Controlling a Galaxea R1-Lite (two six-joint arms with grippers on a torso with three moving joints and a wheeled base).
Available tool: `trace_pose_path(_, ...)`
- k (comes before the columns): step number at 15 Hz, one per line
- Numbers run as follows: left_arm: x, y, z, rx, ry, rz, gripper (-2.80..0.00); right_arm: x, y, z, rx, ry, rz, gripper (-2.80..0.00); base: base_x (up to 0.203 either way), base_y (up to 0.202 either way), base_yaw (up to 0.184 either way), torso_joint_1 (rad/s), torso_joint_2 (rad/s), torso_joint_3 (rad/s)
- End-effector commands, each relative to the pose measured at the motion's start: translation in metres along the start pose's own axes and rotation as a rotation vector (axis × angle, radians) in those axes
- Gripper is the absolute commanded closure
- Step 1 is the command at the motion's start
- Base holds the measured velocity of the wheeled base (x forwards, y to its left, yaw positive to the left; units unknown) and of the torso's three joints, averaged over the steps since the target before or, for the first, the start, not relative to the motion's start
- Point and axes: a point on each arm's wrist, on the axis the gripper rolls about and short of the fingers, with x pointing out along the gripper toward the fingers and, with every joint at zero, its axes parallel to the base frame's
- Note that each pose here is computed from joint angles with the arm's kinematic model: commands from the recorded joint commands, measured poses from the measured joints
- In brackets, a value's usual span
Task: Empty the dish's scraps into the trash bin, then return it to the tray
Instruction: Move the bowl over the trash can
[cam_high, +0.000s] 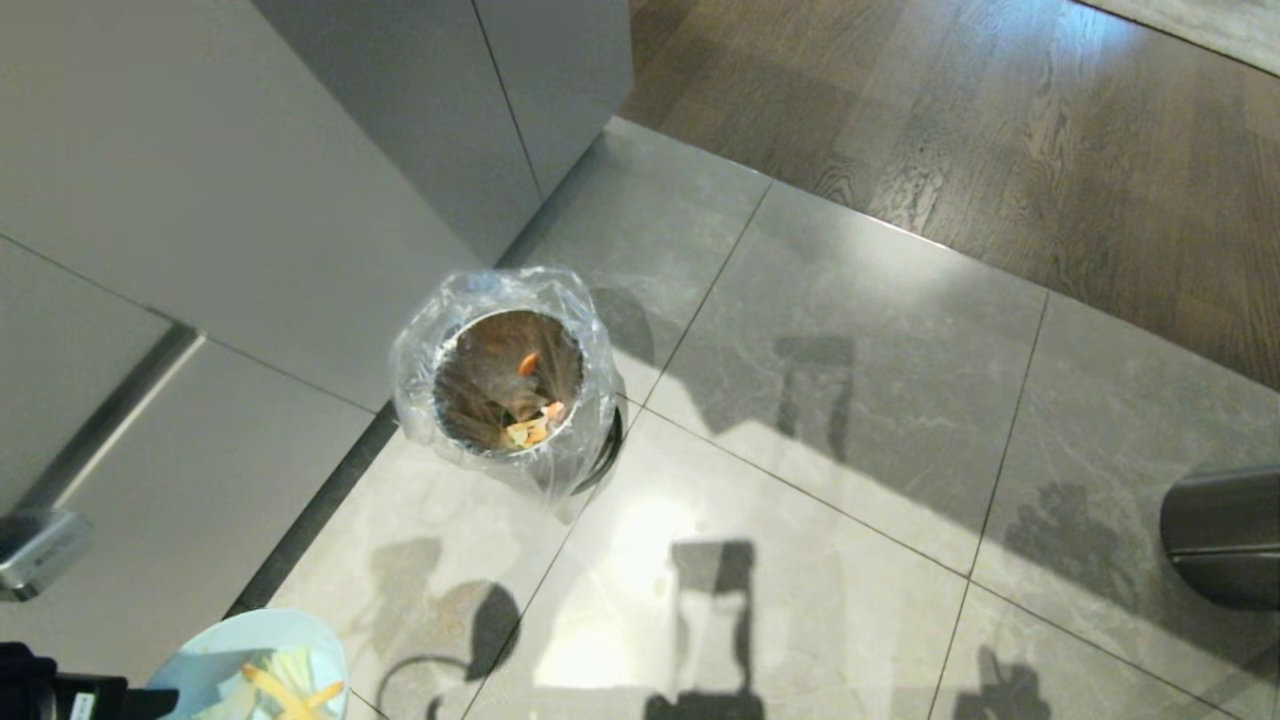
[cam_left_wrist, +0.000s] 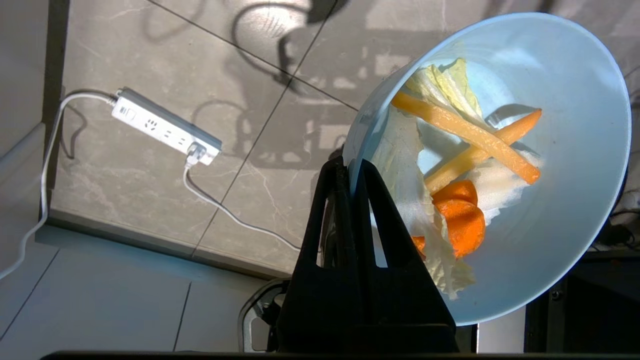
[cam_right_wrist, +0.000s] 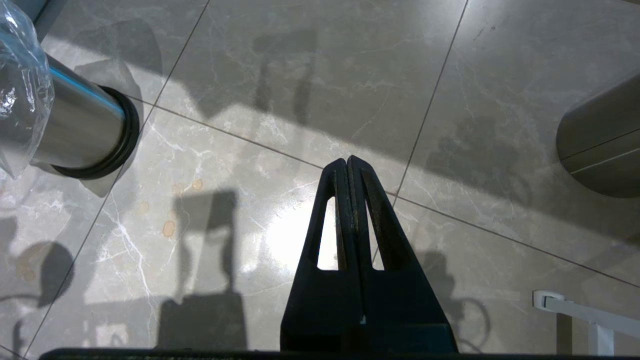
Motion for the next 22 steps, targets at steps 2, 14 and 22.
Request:
trace_pose_path(2, 0.000, -0.001, 0.006, 0.020, -0.046, -0.002, 0.00, 0.000, 0.000, 0.000, 0.000, 0.001, -0.001, 0.00, 0.000, 0.000, 0.000, 0.000, 0.00, 0.000)
trace_pose_path(14, 0.016, -0.006, 0.029, 0.109, -0.109, -0.032, 0.00, 0.000, 0.000, 0.000, 0.001, -0.001, 0.000, 0.00, 0.000, 0.000, 0.000, 0.000, 0.00, 0.000)
trace_pose_path(22, 0.013, -0.008, 0.029, 0.125, -0.127, -0.040, 0.00, 0.000, 0.000, 0.000, 0.001, -0.001, 0.000, 0.00, 0.000, 0.000, 0.000, 0.000, 0.00, 0.000)
